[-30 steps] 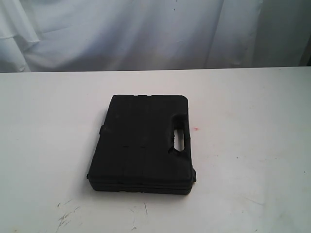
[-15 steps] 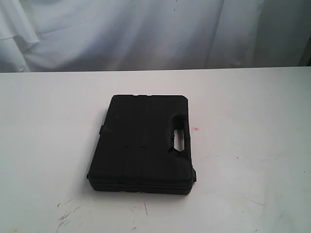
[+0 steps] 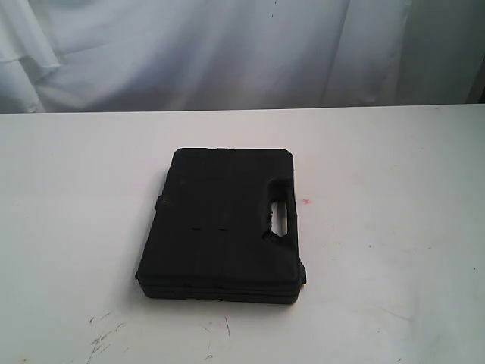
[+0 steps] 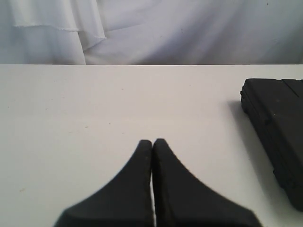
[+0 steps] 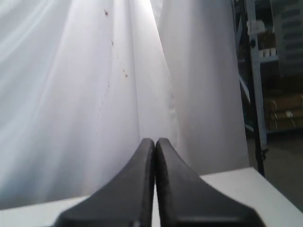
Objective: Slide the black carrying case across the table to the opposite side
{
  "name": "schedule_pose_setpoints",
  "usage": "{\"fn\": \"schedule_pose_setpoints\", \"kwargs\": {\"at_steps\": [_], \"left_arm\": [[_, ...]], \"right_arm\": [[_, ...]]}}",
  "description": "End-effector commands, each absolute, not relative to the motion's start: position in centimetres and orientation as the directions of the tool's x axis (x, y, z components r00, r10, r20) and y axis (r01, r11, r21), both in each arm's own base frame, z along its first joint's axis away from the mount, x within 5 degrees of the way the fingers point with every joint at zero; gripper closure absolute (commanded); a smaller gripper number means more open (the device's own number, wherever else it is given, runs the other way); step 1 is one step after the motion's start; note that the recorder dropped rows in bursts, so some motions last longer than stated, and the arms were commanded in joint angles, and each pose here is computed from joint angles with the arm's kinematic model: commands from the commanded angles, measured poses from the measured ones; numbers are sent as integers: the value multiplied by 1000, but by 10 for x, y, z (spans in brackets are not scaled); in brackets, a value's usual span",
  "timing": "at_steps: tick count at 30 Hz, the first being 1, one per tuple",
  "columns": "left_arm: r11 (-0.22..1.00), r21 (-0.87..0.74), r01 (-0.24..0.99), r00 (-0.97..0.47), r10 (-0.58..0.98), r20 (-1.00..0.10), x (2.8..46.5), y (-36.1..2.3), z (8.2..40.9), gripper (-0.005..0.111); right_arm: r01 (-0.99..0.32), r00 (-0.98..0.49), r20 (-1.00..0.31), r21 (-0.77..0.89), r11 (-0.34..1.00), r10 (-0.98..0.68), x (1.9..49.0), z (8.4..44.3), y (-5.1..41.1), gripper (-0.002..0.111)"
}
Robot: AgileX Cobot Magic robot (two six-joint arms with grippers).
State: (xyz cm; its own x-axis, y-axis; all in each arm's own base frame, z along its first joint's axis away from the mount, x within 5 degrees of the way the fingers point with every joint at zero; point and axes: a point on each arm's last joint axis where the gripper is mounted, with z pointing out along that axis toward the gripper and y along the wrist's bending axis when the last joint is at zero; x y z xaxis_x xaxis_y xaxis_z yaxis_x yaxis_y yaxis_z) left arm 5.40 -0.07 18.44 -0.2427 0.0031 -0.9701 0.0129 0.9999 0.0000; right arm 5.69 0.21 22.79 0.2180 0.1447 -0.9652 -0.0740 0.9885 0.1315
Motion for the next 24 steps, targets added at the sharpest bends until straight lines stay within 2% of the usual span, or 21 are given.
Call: {"fn": "schedule_pose_setpoints", "kwargs": {"at_steps": [1, 8, 11, 19, 24], "left_arm": [[1000, -13, 11, -226, -10, -974, 54, -1, 185, 107], [1000, -13, 11, -226, -10, -974, 54, -1, 185, 107], [1000, -13, 11, -226, -10, -974, 54, -1, 185, 107], [1000, -13, 11, -226, -10, -974, 54, -1, 185, 107], [1000, -13, 11, -226, -10, -974, 54, -1, 185, 107]], "right_arm": [[-71, 307, -940, 132, 989, 148, 54, 235, 1, 108], [-78, 484, -863, 120, 990, 143, 47, 251, -1, 108], [-83, 507, -850, 113, 990, 140, 46, 257, 0, 108], [-88, 406, -903, 116, 989, 142, 46, 314, 1, 108], [-100, 137, -981, 124, 987, 137, 75, 336, 6, 108]]}}
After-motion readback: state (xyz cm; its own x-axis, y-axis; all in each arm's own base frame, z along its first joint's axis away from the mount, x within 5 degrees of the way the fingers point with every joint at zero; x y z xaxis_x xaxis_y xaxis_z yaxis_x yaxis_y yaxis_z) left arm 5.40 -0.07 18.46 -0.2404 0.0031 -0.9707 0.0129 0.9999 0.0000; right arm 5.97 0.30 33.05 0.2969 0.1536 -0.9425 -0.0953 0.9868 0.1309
